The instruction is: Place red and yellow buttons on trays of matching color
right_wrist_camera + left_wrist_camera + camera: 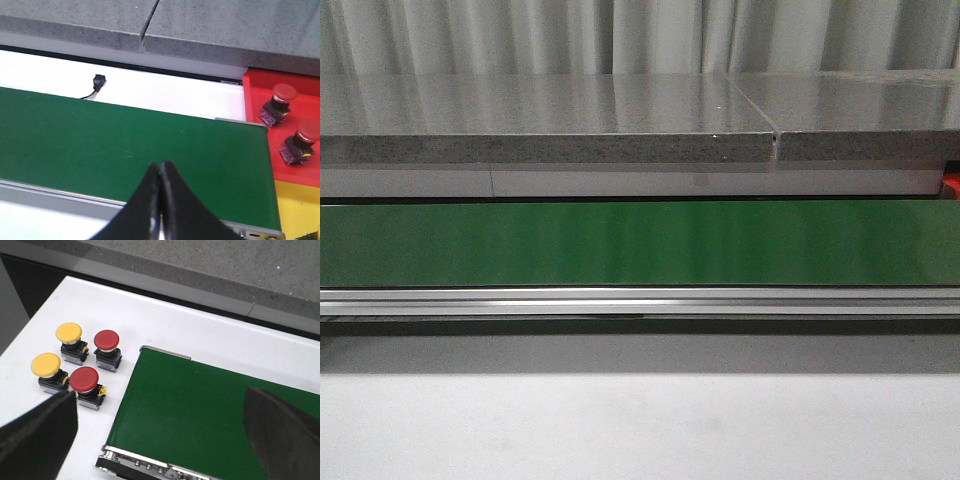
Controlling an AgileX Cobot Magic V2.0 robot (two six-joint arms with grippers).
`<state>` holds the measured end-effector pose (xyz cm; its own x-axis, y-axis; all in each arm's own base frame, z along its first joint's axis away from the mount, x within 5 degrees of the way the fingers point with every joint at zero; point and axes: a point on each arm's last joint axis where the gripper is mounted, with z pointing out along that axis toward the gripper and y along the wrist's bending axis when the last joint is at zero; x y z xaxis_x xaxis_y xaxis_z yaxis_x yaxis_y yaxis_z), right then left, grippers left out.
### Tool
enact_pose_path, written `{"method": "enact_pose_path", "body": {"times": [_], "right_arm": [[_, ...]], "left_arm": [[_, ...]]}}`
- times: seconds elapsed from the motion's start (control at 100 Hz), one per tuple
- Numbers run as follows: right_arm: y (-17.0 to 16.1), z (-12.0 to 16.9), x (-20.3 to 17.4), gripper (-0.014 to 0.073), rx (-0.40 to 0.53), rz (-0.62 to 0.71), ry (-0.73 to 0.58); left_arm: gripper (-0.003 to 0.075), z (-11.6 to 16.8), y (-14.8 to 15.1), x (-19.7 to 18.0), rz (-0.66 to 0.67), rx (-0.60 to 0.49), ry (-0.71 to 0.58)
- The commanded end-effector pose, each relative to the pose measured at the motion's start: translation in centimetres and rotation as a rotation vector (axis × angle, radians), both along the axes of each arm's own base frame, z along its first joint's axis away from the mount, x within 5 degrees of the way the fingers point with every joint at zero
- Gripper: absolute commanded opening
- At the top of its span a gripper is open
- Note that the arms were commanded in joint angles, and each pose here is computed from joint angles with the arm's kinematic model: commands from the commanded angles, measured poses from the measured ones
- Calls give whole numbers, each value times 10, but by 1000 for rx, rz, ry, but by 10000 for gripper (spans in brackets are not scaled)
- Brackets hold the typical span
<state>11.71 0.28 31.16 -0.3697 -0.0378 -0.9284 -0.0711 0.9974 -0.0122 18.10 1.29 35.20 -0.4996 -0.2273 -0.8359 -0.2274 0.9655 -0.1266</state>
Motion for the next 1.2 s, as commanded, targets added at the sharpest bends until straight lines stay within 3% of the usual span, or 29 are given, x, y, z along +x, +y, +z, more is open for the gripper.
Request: {"method": "enact_pose_path", "body": {"times": [0.0,0.22,0.49,0.74,1.19], "right_arm": [[-2,13,2,-68,-6,-17,-84],[-2,13,2,-68,-6,-17,-84],[-2,13,2,-68,-6,-17,-84],[-2,13,2,-68,-6,-17,-84],[-2,13,2,-68,-6,-17,-84]], "left_arm": [[660,13,7,24,37,-13,-48],[660,-1,39,68,173,-81,41],[660,-51,77,99,292,-133,219],[660,-86,88,119,307,-148,302],[660,-117,100,155,305,-156,366]]}}
